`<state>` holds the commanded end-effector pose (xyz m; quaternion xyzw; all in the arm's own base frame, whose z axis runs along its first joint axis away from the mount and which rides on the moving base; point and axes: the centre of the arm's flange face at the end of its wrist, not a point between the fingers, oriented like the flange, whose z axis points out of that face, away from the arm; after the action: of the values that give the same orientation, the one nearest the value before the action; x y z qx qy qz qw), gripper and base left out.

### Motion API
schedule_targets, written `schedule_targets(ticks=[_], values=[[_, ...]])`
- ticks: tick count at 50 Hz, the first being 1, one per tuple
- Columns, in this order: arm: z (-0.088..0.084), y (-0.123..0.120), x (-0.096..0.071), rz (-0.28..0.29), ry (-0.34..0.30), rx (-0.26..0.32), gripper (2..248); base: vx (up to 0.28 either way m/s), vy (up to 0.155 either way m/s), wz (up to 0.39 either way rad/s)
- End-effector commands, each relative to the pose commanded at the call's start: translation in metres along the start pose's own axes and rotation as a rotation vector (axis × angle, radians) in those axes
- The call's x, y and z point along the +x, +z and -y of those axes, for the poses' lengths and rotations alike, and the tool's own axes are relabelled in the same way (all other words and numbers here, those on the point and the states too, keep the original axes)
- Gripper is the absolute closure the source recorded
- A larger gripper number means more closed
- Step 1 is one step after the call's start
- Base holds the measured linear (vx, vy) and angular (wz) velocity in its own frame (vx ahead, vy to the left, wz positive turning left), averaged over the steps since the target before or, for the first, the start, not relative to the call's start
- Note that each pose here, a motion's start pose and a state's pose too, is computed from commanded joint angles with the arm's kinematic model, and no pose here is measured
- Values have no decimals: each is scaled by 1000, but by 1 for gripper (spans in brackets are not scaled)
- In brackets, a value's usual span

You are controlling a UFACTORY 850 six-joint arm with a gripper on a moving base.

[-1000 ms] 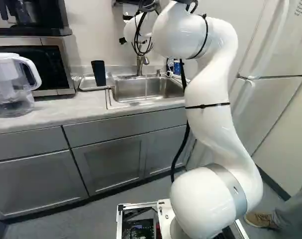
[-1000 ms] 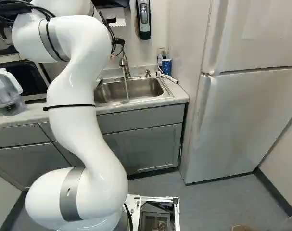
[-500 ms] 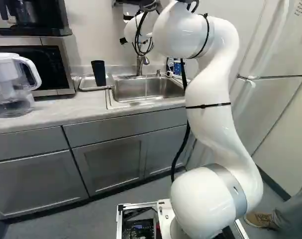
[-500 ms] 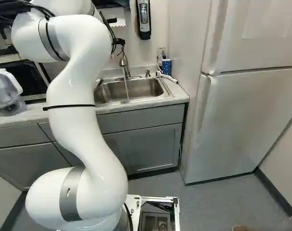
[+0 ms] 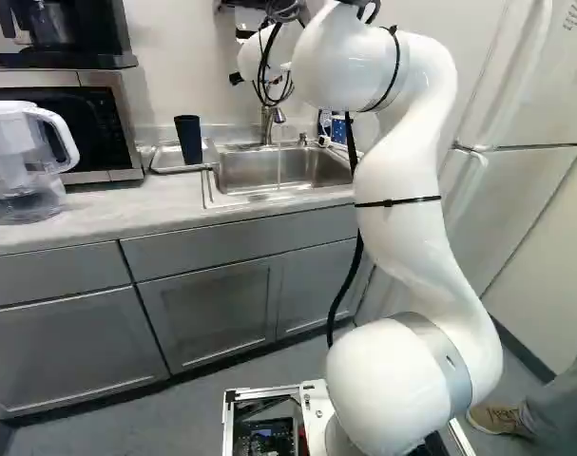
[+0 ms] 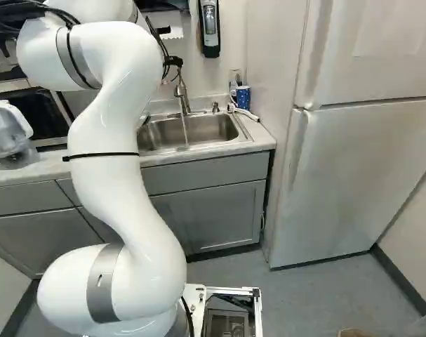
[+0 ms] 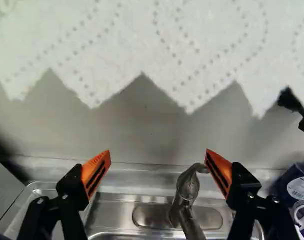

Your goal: Rinse the cup and place it in the tray

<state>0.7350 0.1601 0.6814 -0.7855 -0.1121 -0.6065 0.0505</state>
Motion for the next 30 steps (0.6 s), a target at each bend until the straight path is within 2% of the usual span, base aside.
schedule_targets(ticks=[30], values=[[0,-5,-8,87,-1,-14,3,0,0,0]])
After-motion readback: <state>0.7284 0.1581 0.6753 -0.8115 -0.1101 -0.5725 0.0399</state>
